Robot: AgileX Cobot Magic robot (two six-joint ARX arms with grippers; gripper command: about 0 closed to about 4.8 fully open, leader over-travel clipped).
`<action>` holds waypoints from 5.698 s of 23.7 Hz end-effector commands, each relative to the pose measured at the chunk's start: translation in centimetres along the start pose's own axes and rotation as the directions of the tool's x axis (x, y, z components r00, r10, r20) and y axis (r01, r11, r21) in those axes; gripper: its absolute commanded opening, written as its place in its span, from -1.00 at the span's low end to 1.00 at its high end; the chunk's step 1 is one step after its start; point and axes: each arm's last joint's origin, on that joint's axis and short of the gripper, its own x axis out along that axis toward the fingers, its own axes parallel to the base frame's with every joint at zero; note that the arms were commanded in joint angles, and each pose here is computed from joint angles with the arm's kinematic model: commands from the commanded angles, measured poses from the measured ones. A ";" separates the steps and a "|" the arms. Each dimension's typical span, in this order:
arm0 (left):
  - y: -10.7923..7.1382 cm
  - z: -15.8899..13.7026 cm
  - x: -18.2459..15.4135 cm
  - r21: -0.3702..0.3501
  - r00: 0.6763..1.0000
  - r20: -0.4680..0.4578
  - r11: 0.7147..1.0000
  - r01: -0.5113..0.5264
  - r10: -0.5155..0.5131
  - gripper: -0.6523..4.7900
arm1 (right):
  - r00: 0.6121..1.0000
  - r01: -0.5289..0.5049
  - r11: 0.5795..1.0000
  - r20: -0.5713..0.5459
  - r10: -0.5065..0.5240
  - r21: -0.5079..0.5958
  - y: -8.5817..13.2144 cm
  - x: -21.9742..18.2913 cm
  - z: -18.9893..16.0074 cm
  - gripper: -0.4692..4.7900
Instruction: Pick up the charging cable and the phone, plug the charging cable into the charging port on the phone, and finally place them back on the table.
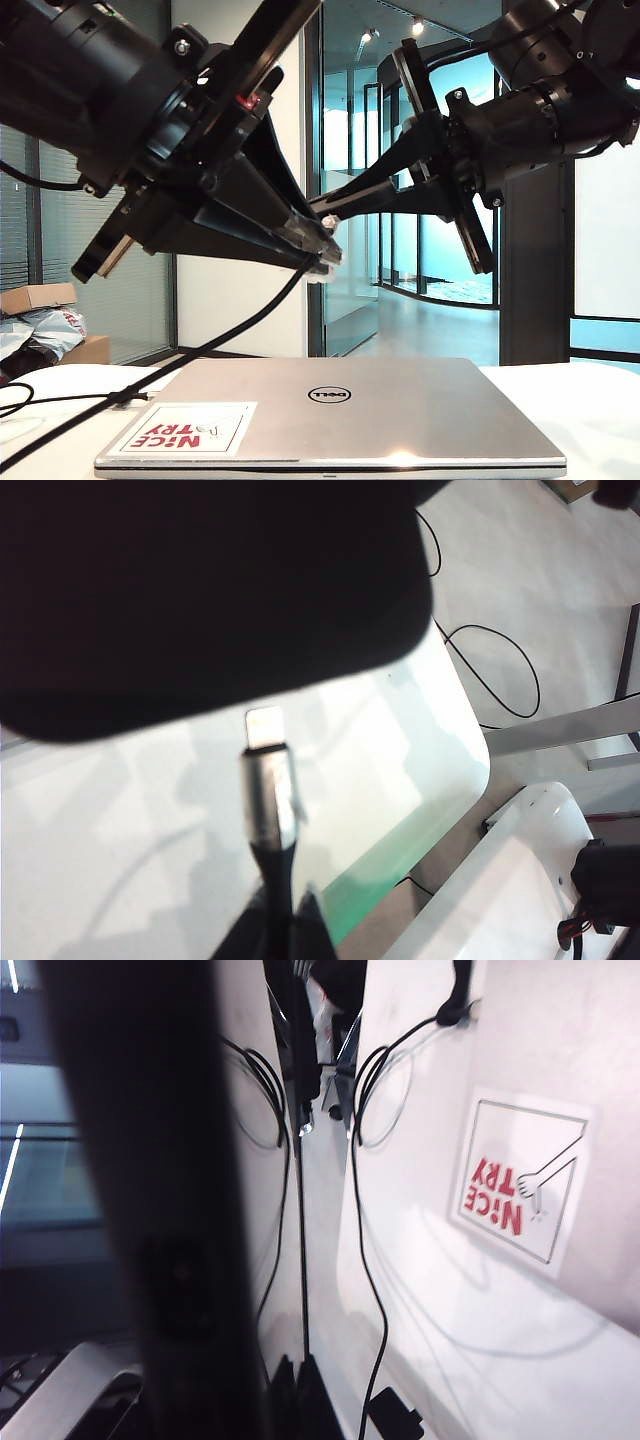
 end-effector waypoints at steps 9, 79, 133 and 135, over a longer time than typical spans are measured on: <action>-0.2 0.2 -0.1 0.004 1.000 0.015 1.000 0.017 -0.017 -0.78 | 0.999 -0.021 0.998 -0.035 0.019 -0.052 0.3 -0.1 -0.2 -0.84; -0.2 0.3 -0.1 -0.128 0.999 0.025 0.991 0.026 -0.023 -0.78 | 0.998 -0.051 0.998 0.028 0.052 -0.038 0.4 -0.1 0.0 -0.85; -0.5 0.6 -0.1 0.011 0.997 0.059 0.999 0.049 -0.049 -0.05 | 0.998 0.003 0.995 0.055 0.002 -0.098 0.0 0.2 -0.4 -0.85; -0.5 0.7 -0.1 0.024 0.997 0.060 0.999 0.048 -0.050 0.20 | 0.997 0.014 0.996 0.077 -0.007 -0.093 -0.2 -0.1 -0.1 -0.85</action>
